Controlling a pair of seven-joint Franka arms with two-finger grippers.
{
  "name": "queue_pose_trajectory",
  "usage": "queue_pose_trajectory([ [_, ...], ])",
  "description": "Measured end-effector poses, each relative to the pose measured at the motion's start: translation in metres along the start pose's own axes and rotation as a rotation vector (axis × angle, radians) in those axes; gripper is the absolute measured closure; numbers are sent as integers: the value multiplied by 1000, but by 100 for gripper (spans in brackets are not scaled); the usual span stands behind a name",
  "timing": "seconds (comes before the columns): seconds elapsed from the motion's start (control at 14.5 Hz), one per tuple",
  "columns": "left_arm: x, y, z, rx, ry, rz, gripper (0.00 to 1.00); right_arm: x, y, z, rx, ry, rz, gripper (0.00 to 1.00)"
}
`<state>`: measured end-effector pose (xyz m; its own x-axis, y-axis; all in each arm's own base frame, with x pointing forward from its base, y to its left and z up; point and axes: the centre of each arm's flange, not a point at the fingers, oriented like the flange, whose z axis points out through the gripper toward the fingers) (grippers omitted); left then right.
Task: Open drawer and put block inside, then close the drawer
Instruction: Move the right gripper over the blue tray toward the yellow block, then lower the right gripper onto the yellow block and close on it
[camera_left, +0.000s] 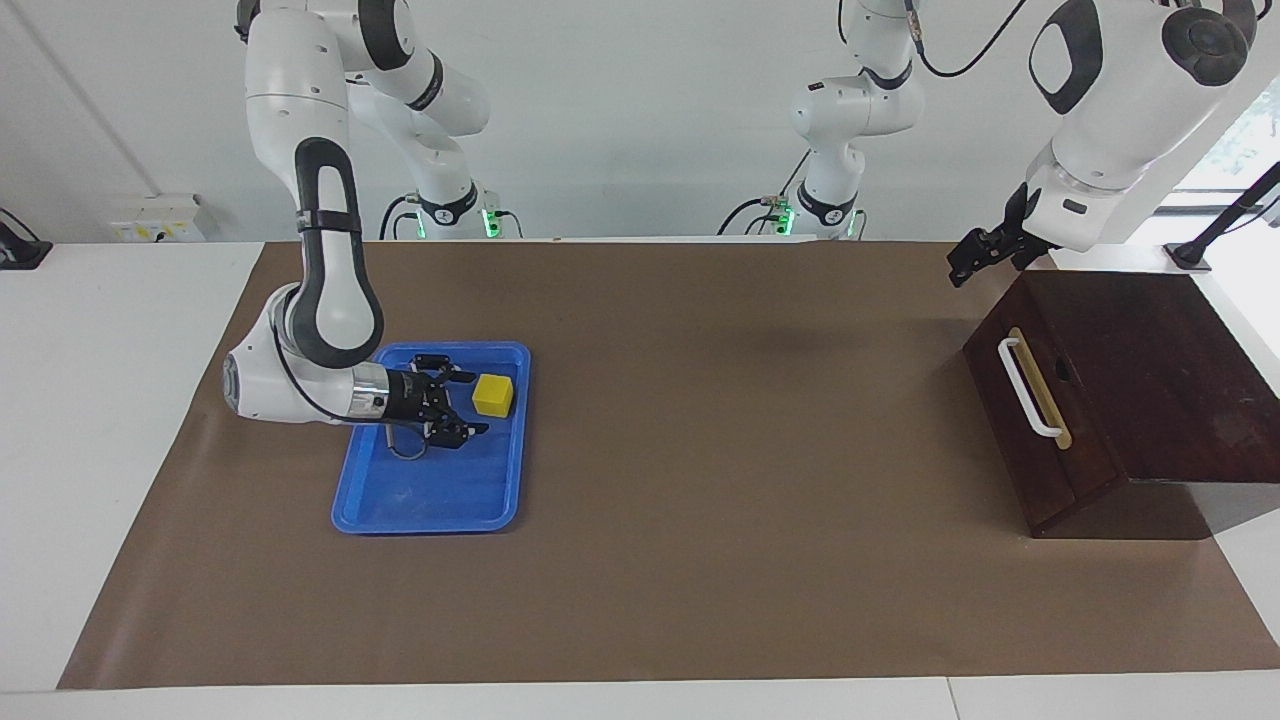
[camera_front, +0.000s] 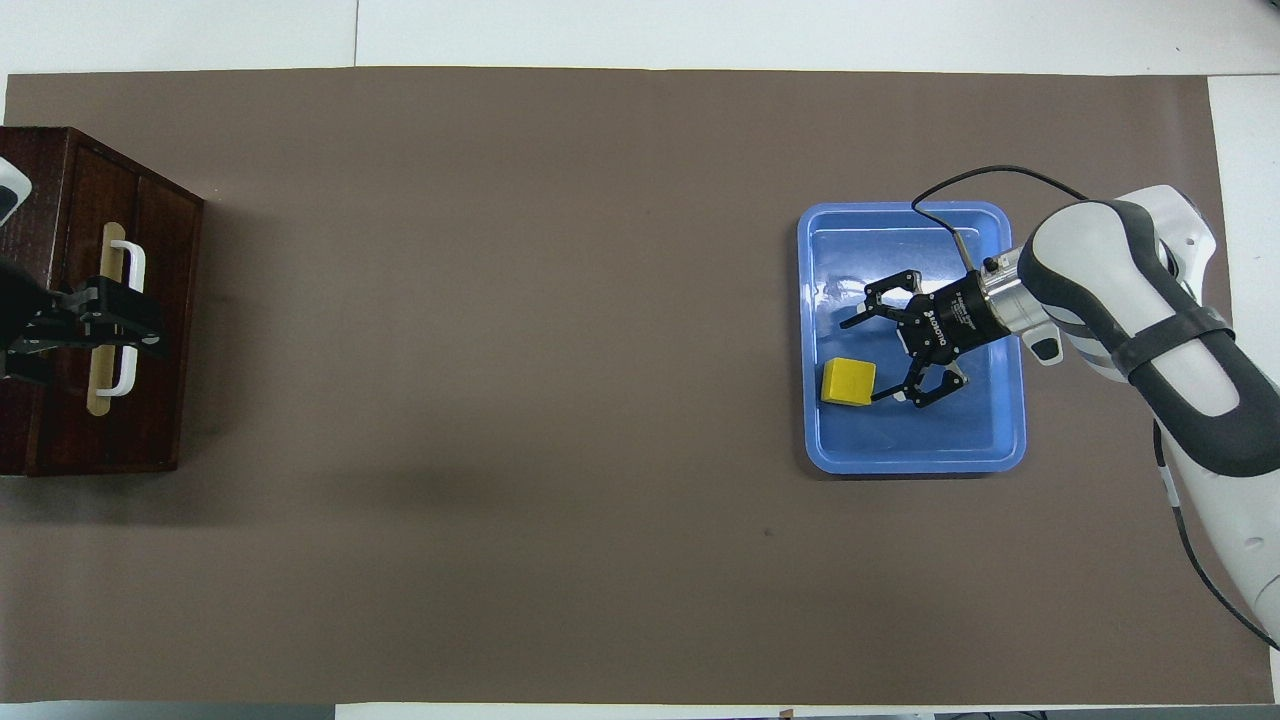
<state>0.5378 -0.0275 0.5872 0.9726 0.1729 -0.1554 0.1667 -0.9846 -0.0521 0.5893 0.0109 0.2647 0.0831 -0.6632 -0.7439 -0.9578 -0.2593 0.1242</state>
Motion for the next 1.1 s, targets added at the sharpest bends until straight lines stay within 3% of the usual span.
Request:
queue_pose_trajectory([
  [0.28,0,0,0,0,0,0,0,13,10,-22,30,-14,64,0],
  [0.69,0,0,0,0,0,0,0,-17,41,-26,90,-11,71,0],
  [1.1,0,0,0,0,0,0,0,-20,59,-8,205,21,78,0],
])
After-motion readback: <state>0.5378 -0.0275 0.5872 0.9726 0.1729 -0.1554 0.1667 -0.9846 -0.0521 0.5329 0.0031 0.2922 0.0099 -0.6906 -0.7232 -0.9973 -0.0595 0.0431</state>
